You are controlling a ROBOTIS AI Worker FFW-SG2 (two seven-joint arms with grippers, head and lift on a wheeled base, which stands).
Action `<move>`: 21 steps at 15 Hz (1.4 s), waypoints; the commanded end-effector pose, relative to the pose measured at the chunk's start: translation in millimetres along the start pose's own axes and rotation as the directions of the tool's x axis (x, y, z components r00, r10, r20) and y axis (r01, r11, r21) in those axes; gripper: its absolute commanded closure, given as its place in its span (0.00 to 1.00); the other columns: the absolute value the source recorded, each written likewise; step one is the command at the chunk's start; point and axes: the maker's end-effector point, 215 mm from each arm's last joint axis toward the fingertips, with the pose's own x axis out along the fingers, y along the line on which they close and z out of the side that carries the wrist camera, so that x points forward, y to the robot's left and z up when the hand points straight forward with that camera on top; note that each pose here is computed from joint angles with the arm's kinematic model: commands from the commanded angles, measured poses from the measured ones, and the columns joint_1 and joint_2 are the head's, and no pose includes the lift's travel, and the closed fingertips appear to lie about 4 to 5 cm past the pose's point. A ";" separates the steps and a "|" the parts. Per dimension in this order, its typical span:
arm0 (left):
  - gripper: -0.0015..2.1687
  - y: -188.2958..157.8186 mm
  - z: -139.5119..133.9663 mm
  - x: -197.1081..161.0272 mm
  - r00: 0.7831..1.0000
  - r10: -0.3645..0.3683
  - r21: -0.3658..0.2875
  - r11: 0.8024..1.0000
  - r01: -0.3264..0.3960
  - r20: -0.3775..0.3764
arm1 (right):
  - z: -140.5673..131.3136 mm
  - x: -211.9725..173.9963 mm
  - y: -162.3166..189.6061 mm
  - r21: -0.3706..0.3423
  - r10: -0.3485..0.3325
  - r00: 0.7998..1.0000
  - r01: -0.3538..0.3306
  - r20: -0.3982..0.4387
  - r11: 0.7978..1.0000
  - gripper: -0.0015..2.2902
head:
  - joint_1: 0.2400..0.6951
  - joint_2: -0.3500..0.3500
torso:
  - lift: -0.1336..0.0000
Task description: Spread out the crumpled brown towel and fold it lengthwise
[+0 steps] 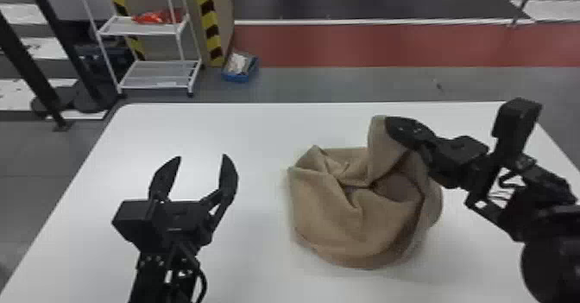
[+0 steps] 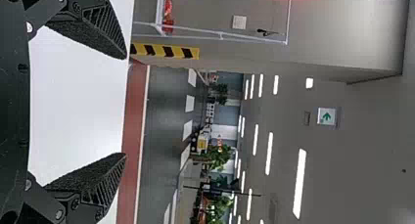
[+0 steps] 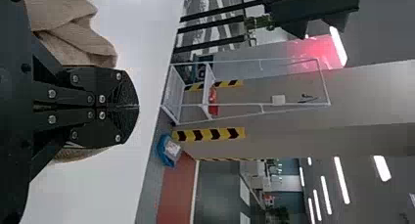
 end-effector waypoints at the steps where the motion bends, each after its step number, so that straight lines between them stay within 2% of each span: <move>1: 0.09 -1.0 -1.3 -1.3 1.000 -0.002 0.001 1.000 0.002 -0.002 | 60.4 -12.6 -5.9 -0.001 -0.021 0.990 0.021 0.139 1.000 0.83 | 1.00 0.55 | 0.07; 2: 0.09 -1.0 -1.5 -2.3 1.000 -0.001 0.006 1.000 0.001 -0.002 | 77.2 -23.7 -27.5 0.041 -0.070 0.979 0.063 0.191 0.997 0.83 | 1.00 0.54 | 0.07; 3: 0.09 0.6 -0.9 -2.9 1.000 0.001 0.008 1.000 -0.001 -0.002 | 74.8 -32.2 -58.6 0.070 -0.147 0.970 0.136 0.192 0.988 0.83 | 1.00 0.53 | 0.07; 4: 0.09 2.4 -1.0 -3.7 1.000 0.004 0.009 1.000 -0.004 -0.001 | 49.0 -36.7 -91.9 0.086 -0.228 0.964 0.218 0.136 0.972 0.83 | 1.00 0.52 | 0.07; 5: 0.09 3.3 -0.6 -4.1 1.000 0.005 0.009 1.000 -0.005 0.001 | 21.5 -42.0 -107.7 0.076 -0.275 0.958 0.268 0.087 0.960 0.83 | 0.99 0.46 | 0.07; 6: 0.09 4.5 -2.3 -3.2 1.000 0.006 0.009 1.000 -0.006 -0.002 | -1.0 -50.3 -121.5 0.029 -0.333 0.941 0.332 0.061 0.943 0.83 | 0.99 0.43 | 0.07; 8: 0.09 -2.5 -1.7 -2.2 1.000 -0.005 0.003 1.000 0.005 0.000 | -68.3 -57.0 -144.6 0.047 -0.379 0.924 0.382 -0.051 0.923 0.83 | 1.00 0.37 | 0.07; 9: 0.09 -5.9 -2.3 -2.7 1.000 -0.014 0.001 1.000 0.014 -0.001 | -89.7 -62.4 -151.8 0.046 -0.396 0.914 0.401 -0.088 0.915 0.83 | 1.00 0.36 | 0.07; 10: 0.09 -9.0 -2.4 -2.9 1.000 -0.024 -0.001 1.000 0.024 -0.002 | -111.0 -71.2 -158.8 0.017 -0.432 0.893 0.437 -0.129 0.899 0.83 | 1.00 0.32 | 0.07; 12: 0.09 -18.2 -6.6 -4.2 0.999 -0.049 -0.006 0.999 0.049 -0.010 | -126.2 -85.1 -163.4 0.005 -0.469 0.874 0.474 -0.127 0.881 0.83 | 1.00 0.29 | 0.07; 15: 0.08 -37.7 -14.2 -4.1 0.994 -0.107 -0.015 0.994 0.106 -0.025 | -143.3 -120.6 -187.2 0.001 -0.559 0.819 0.564 -0.130 0.826 0.83 | 1.00 0.21 | 0.07; 17: 0.07 -63.0 -22.2 -5.7 0.984 -0.171 -0.054 0.984 0.168 -0.049 | -149.5 -144.7 -200.7 0.030 -0.592 0.795 0.600 -0.131 0.799 0.83 | 1.00 0.16 | 0.07; 19: 0.07 -98.3 -43.5 -6.3 0.959 -0.260 -0.074 0.965 0.253 -0.108 | -151.6 -154.9 -198.2 0.024 -0.590 0.796 0.598 -0.133 0.801 0.83 | 1.00 0.10 | 0.07; 21: 0.08 -130.3 -69.8 -9.1 0.919 -0.345 -0.089 0.938 0.334 -0.193 | -152.6 -159.5 -193.4 0.020 -0.581 0.802 0.589 -0.136 0.808 0.83 | 1.00 0.02 | 0.07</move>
